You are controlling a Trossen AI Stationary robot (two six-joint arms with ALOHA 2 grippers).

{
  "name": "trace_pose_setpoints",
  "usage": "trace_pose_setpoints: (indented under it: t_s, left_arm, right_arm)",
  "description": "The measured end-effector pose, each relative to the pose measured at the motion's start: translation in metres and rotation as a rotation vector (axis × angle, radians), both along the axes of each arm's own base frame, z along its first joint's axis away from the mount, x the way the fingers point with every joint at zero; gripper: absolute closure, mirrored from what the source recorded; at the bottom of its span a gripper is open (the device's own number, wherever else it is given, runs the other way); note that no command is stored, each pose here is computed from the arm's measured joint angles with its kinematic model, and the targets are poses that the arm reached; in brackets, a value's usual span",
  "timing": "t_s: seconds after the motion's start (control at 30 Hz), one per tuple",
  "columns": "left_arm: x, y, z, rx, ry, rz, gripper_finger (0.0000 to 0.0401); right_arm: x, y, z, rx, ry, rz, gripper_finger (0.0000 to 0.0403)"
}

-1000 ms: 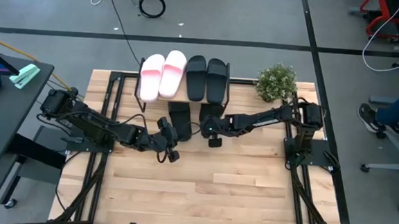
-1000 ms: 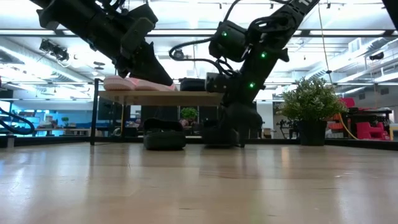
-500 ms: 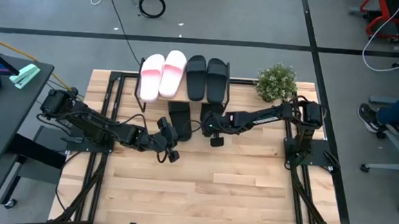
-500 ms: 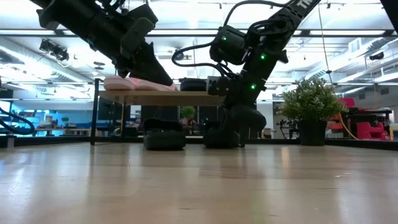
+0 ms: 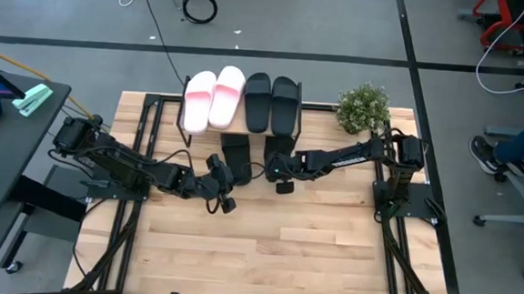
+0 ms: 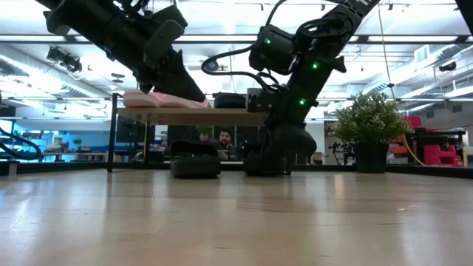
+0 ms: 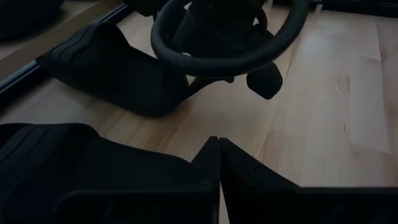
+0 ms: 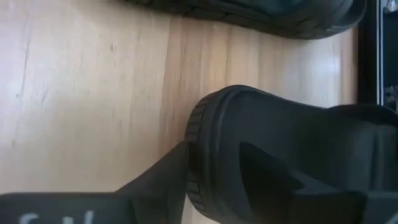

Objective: Pick and place slides into the shelf
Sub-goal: Adjust the black slides under the shelf

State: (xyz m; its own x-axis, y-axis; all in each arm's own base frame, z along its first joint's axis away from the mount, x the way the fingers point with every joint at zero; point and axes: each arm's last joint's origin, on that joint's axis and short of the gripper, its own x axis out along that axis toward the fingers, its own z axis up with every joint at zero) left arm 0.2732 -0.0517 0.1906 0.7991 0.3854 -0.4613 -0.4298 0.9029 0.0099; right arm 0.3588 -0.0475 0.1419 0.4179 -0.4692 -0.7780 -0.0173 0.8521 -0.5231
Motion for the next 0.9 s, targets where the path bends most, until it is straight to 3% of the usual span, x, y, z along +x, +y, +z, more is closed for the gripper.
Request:
trace_pose_setpoints:
  t_s: [0.23, 0.5, 0.9]
  left_arm:
    - [0.000, 0.000, 0.000, -0.001, 0.000, -0.001, 0.0378]
    - [-0.001, -0.005, 0.000, 0.000, 0.000, -0.018, 0.0395]
    - [-0.003, -0.008, 0.003, 0.000, -0.011, -0.035, 0.0387]
  right_arm:
    - [-0.001, 0.017, 0.000, 0.021, -0.002, -0.015, 0.0247]
    - [-0.006, 0.040, -0.002, 0.033, 0.011, -0.060, 0.0247]
    - [0.009, 0.100, 0.022, 0.026, -0.097, 0.071, 0.0252]
